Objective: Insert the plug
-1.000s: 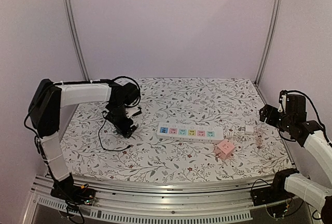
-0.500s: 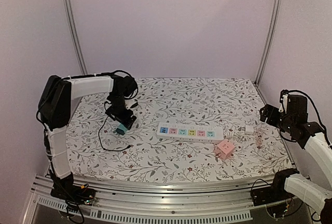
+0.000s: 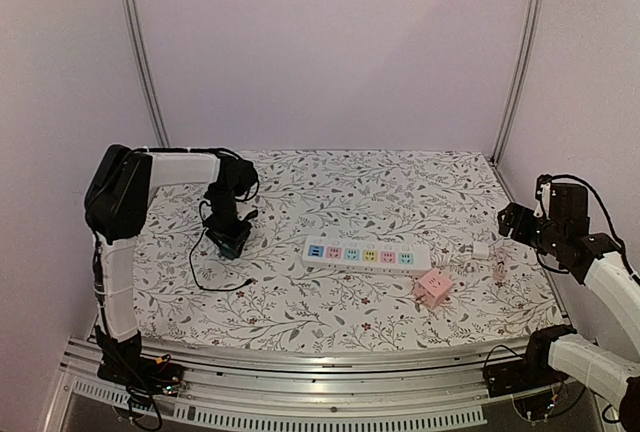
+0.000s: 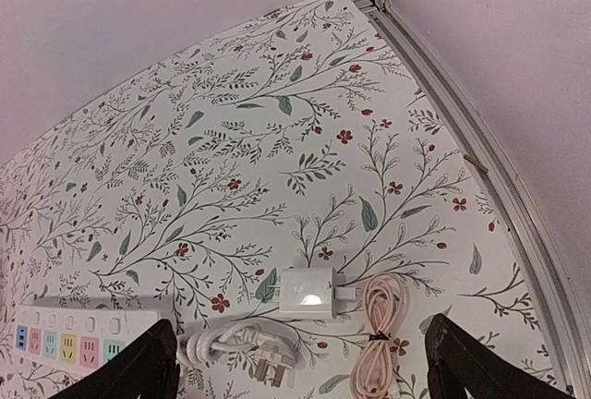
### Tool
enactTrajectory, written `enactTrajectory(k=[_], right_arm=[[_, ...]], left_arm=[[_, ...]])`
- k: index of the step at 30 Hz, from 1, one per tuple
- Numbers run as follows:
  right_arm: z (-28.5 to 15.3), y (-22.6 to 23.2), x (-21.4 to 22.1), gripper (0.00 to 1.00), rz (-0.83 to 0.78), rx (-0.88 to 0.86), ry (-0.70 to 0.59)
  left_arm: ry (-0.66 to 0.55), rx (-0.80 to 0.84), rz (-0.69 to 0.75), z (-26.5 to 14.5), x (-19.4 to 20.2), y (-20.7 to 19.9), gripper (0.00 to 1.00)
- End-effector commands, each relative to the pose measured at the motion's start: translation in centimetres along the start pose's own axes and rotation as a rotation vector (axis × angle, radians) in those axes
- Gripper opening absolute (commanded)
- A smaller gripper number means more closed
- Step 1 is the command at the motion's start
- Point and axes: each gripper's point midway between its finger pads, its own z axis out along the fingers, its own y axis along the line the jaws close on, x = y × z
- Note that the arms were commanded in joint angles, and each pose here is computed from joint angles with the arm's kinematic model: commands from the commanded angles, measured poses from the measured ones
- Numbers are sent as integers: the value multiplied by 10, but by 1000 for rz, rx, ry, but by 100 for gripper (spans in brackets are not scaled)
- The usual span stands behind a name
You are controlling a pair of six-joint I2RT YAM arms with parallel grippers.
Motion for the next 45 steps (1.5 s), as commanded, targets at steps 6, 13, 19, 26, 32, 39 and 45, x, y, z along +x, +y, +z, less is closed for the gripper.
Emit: enactTrajectory(k=[6,13,19,26,32,39,45], right_arm=[[-3,7,-6,89,23,-29,-5],[-26,96,-41,75,152,-403,50],[-57,232,-12,78,57,-740,253],[-88,328,26,71,56,-1042,436],[-109,357,45,64,57,-1142,457],[-74,392,60,55,148,-1121,459],[-79,426,76,56,118,-1190,520]], left_arm=[[1,27,45,-5,5,-11,0],[-262,-43,425,-100,-11,-69,0],[-464,-139,763,-172,-7,-147,0],[-621,-111,853,-224,-9,-195,0],[-701,-90,832,-244,-17,-204,0],[-686,-50,823,-238,-11,-215,0],[-710,-27,816,-244,-13,-220,0]])
